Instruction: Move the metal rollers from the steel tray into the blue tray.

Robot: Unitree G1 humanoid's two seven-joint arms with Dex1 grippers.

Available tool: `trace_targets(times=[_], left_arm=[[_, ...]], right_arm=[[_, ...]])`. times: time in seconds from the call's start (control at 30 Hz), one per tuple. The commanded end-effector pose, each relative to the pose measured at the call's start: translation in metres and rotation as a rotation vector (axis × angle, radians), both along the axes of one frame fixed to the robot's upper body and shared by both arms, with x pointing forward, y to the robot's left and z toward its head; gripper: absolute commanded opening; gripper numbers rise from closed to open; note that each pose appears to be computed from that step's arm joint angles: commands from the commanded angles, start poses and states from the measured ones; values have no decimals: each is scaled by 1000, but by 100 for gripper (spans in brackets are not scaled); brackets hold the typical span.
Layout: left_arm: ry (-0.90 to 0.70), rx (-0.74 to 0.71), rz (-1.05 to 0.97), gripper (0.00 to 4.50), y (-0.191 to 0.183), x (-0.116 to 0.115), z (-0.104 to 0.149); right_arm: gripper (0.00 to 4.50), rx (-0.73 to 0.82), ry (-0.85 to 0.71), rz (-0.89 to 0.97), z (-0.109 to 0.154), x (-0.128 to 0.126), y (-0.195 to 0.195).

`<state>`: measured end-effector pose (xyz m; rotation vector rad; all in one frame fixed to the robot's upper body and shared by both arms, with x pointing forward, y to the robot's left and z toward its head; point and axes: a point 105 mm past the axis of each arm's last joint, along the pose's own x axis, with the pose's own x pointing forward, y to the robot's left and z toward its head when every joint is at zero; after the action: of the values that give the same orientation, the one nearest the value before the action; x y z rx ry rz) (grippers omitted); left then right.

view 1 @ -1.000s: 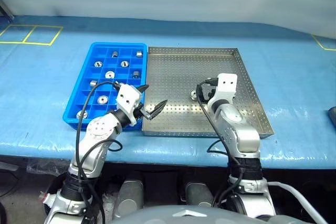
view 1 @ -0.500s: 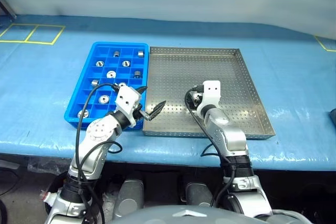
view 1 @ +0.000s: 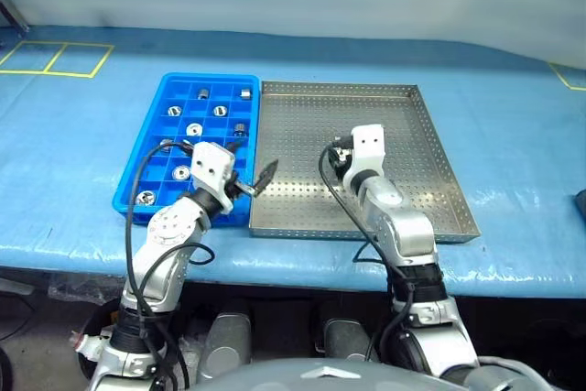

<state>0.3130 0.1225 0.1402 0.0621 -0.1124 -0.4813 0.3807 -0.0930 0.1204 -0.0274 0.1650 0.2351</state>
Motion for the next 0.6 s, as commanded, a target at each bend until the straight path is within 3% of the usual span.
trace_targets(times=[0.03, 0.23, 0.6], left_arm=[[-97, 0, 56, 450, 12, -10, 23], [-89, 10, 157, 450, 33, -25, 21], [-51, 1, 198, 450, 42, -35, 13]], right_arm=[[187, -1, -105, 81, 35, 5, 24], [187, 16, -121, 197, 48, 5, 58], [187, 9, -85, 379, 41, -16, 104]])
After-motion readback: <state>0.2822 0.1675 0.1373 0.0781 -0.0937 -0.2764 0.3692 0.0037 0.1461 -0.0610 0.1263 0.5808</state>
